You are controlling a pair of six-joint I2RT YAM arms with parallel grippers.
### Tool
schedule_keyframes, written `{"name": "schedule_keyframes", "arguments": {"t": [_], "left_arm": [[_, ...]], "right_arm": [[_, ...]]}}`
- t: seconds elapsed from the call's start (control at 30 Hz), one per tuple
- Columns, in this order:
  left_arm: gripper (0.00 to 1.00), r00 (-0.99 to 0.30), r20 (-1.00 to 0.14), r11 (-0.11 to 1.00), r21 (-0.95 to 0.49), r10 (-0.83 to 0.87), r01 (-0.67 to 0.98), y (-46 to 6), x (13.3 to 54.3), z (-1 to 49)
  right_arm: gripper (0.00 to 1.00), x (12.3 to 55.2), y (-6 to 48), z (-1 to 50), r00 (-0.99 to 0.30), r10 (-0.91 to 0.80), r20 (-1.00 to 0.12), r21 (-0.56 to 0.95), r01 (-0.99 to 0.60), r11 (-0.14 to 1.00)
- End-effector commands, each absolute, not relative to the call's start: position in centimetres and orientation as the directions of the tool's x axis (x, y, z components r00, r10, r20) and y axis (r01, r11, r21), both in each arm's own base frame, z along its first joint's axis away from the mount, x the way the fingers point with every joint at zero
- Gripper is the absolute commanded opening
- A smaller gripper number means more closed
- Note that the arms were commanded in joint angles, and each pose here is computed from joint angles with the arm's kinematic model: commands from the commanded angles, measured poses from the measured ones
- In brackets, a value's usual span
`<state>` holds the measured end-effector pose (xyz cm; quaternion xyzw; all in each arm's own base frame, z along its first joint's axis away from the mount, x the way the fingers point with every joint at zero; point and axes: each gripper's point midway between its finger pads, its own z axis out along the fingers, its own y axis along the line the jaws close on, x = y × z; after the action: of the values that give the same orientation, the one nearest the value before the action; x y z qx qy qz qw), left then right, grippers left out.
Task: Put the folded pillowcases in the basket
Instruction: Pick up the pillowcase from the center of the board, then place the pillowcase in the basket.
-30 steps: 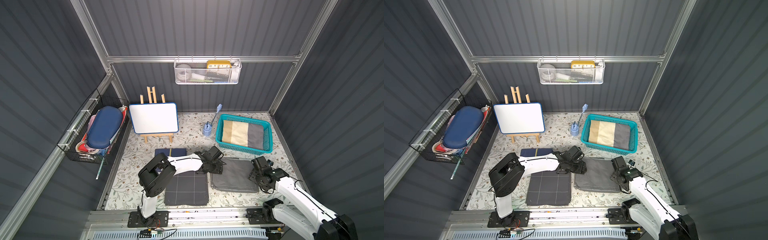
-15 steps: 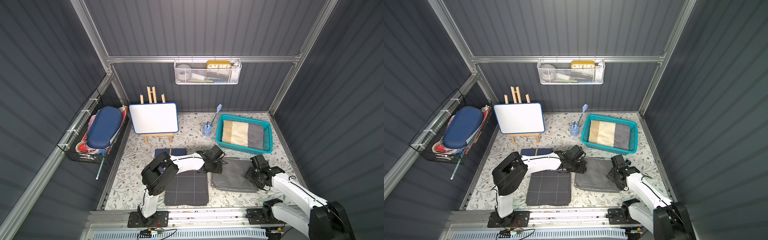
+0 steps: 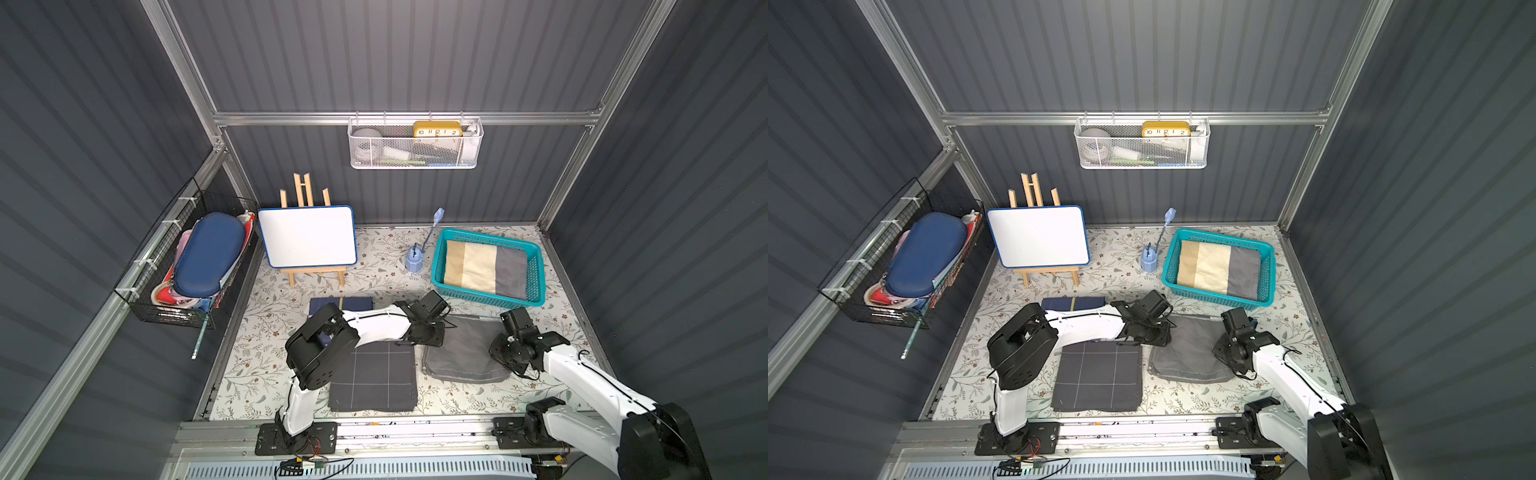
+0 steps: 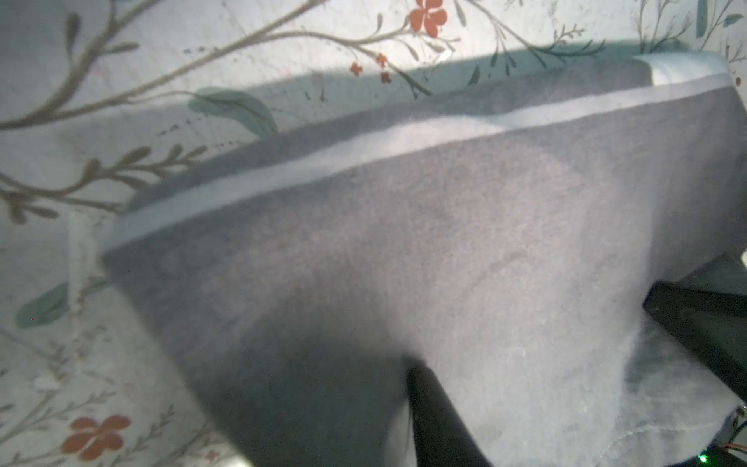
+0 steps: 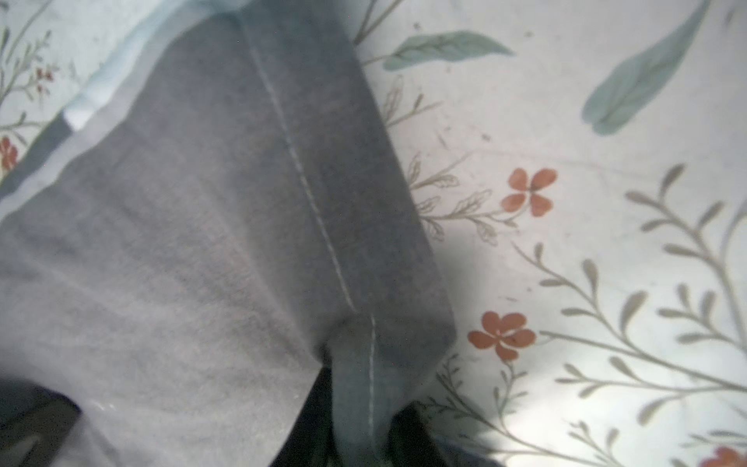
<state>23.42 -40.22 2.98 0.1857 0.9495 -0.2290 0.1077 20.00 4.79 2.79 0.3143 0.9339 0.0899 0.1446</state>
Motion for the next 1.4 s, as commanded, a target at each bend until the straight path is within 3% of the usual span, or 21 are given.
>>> {"name": "schedule_keyframes", "arguments": {"t": [0.0,0.27,0.47,1.03,1.2,1.37], "left_arm": [[0.29,-0.887,-0.295,0.810,-0.377,0.355,0.449,-40.9,22.6,3.4],[0.07,-0.855,-0.374,0.765,-0.406,0.360,0.500,-42.5,22.8,7.0],[0.00,-0.829,-0.421,0.737,-0.412,0.367,0.536,-42.9,22.2,9.4],[0.00,-0.689,-0.696,0.549,-0.502,0.201,0.668,-44.1,21.2,21.5],[0.00,-0.656,-0.738,0.560,-0.480,0.157,0.675,-46.3,23.9,24.5],[0.00,-0.666,-0.733,0.562,-0.496,0.138,0.662,-47.9,29.9,25.7]], "right_arm": [[0.11,18.9,4.4,3.3,-0.768,0.606,-0.209,0.232,0.563,0.793],[0.02,18.5,4.1,5.5,-0.763,0.602,-0.235,0.241,0.555,0.796],[0.00,18.2,4.1,7.9,-0.756,0.598,-0.268,0.280,0.533,0.799],[0.00,18.5,3.0,18.7,-0.626,0.625,-0.466,0.441,0.448,0.778],[0.00,20.4,2.7,20.6,-0.596,0.590,-0.544,0.431,0.405,0.806],[0.00,23.7,2.8,22.1,-0.566,0.547,-0.617,0.407,0.365,0.837]]}}
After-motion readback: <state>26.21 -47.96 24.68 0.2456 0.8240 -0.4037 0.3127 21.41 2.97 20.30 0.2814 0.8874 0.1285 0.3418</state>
